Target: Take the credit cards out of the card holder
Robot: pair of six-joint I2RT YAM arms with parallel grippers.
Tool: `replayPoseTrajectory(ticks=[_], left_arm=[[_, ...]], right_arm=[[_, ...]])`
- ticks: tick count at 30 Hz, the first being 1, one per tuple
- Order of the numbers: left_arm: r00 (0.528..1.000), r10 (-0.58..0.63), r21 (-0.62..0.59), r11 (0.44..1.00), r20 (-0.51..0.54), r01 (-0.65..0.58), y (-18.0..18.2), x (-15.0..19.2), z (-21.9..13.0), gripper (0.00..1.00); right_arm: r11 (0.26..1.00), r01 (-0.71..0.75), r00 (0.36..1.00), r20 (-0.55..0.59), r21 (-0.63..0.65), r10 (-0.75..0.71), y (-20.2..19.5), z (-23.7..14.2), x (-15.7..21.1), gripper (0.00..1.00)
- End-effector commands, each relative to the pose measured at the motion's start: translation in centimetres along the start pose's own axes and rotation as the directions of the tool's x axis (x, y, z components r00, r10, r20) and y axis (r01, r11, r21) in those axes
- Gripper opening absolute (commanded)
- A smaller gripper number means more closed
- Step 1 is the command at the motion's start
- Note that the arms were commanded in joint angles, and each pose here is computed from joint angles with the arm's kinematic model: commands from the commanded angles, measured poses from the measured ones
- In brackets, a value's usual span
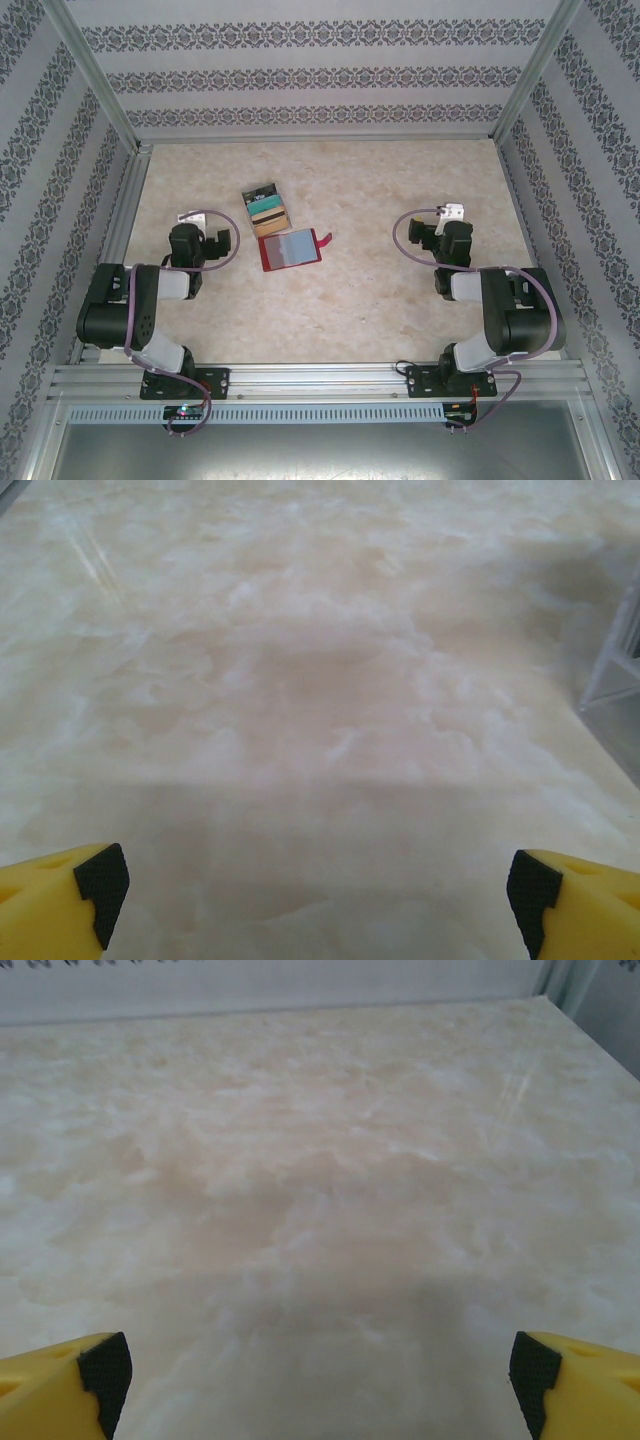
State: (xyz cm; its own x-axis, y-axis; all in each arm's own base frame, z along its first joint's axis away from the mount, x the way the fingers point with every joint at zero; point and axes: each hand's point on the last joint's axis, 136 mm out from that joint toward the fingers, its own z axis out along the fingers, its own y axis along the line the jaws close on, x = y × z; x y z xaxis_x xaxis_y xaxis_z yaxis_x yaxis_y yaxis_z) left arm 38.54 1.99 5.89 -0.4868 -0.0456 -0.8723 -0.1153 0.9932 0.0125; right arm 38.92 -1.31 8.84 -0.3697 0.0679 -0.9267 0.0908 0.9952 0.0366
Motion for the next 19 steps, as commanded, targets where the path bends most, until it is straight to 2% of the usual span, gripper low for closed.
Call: replayPoseTrajectory(ticks=[1,19], left_arm=[[0.994,0.024,0.041,0.999,0.11,-0.029,-0.92,-2.68,-0.13,0.99],[0.993,0.025,0.044,0.999,0.113,-0.031,-0.96,-2.74,-0.14,0.99]], right_arm=[[0.997,0.046,0.997,0.065,-0.06,-0.042,1.47,-0.04,-1.83,0.98],[0.997,0.052,0.997,0.063,-0.064,-0.049,1.73,-0.03,-1.75,0.98]])
